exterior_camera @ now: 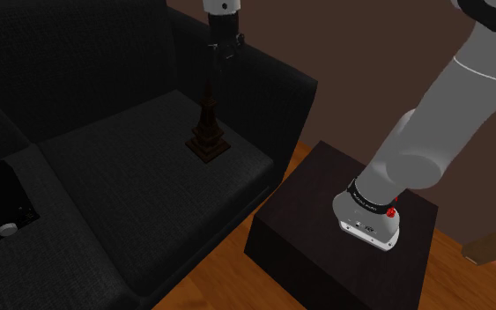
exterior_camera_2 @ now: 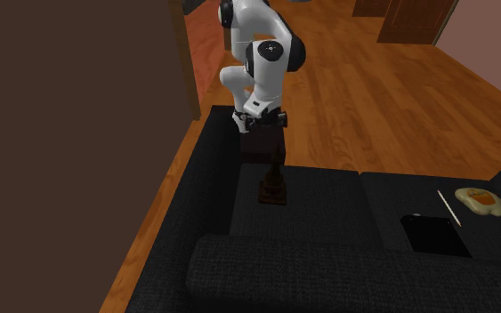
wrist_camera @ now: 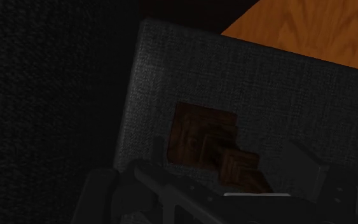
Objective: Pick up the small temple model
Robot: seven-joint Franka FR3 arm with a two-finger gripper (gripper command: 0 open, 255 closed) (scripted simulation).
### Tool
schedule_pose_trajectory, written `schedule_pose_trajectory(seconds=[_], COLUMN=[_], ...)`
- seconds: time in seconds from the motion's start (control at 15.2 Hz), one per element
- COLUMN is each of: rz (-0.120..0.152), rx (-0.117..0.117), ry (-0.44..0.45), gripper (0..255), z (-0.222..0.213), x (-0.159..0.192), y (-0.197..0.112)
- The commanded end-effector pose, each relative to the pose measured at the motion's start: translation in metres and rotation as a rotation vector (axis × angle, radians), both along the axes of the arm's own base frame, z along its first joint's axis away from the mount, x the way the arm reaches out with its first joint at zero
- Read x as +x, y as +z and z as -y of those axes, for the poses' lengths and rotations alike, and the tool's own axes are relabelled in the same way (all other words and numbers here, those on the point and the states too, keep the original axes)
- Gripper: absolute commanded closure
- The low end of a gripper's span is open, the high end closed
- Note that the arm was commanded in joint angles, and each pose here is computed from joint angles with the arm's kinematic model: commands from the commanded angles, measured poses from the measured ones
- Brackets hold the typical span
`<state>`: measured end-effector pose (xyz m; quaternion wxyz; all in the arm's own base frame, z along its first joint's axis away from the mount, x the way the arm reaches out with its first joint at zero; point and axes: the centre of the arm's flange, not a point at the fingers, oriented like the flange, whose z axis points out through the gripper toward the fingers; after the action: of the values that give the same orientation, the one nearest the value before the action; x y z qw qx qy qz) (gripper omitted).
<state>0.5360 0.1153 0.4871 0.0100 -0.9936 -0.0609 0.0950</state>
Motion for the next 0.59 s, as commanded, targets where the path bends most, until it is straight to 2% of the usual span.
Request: schedule_pose_trajectory(seconds=[0.0, 0.33, 0.53], rz=[-0.033, -0.107, -0.107], rx=[-0.007, -0.024, -0.024], ry=[0.013, 0.042, 0.042], gripper=[0, 0, 0], z=[-0.016, -0.053, -0.053], x=[0.025, 0.074, 0.074], y=[-0.014, -0.053, -0.069])
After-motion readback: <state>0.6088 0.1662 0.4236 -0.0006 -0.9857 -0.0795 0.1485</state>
